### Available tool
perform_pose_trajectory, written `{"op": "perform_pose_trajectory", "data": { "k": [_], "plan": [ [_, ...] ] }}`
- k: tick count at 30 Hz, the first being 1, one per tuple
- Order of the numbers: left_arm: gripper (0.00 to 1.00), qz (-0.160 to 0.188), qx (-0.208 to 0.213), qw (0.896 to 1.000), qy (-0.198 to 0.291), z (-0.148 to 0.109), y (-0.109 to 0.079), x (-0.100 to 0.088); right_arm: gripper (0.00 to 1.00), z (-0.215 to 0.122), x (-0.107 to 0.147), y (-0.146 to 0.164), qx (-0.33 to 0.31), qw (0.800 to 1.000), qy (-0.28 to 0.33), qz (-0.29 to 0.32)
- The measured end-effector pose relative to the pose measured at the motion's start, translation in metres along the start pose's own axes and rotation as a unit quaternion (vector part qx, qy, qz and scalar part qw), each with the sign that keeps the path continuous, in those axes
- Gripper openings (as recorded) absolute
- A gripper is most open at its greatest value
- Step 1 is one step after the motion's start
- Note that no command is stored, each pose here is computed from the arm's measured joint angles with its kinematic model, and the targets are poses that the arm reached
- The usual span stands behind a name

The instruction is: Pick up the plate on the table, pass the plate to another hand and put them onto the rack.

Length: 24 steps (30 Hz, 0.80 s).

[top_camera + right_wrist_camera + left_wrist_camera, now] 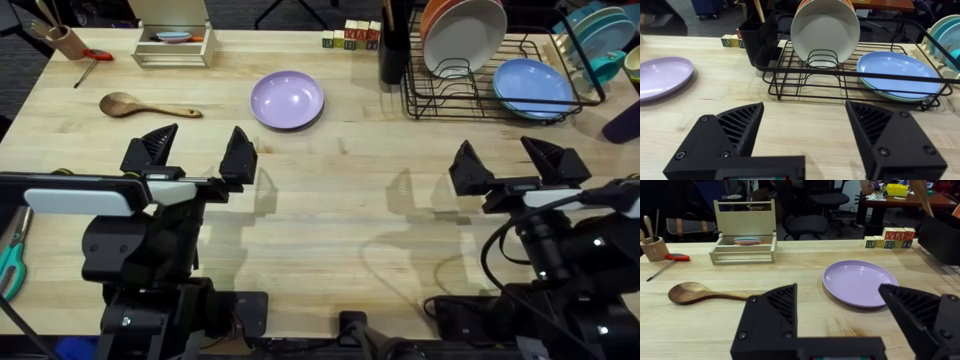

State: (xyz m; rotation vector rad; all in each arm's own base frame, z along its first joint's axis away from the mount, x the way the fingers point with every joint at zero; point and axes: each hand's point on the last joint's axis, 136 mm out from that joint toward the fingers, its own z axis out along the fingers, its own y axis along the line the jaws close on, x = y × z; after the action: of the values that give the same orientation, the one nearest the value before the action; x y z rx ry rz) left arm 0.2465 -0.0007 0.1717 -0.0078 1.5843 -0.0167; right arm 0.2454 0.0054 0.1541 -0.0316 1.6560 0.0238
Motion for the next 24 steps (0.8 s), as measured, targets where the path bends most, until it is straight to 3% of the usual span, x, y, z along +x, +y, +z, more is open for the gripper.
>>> {"op": "perform_pose_trajectory", "data": {
  "k": [17,24],
  "plan": [
    [0.993,0.000,-0.007,1.000,0.001,0.000,0.002,0.001,0.995,0.000,-0.001,-0.002,0.004,1.000,-0.001,-0.008],
    [0.993,-0.012,-0.006,0.999,0.052,-0.005,0.002,0.014,0.995,-0.001,-0.002,0.003,-0.009,1.000,0.005,-0.007]
  ]
}}
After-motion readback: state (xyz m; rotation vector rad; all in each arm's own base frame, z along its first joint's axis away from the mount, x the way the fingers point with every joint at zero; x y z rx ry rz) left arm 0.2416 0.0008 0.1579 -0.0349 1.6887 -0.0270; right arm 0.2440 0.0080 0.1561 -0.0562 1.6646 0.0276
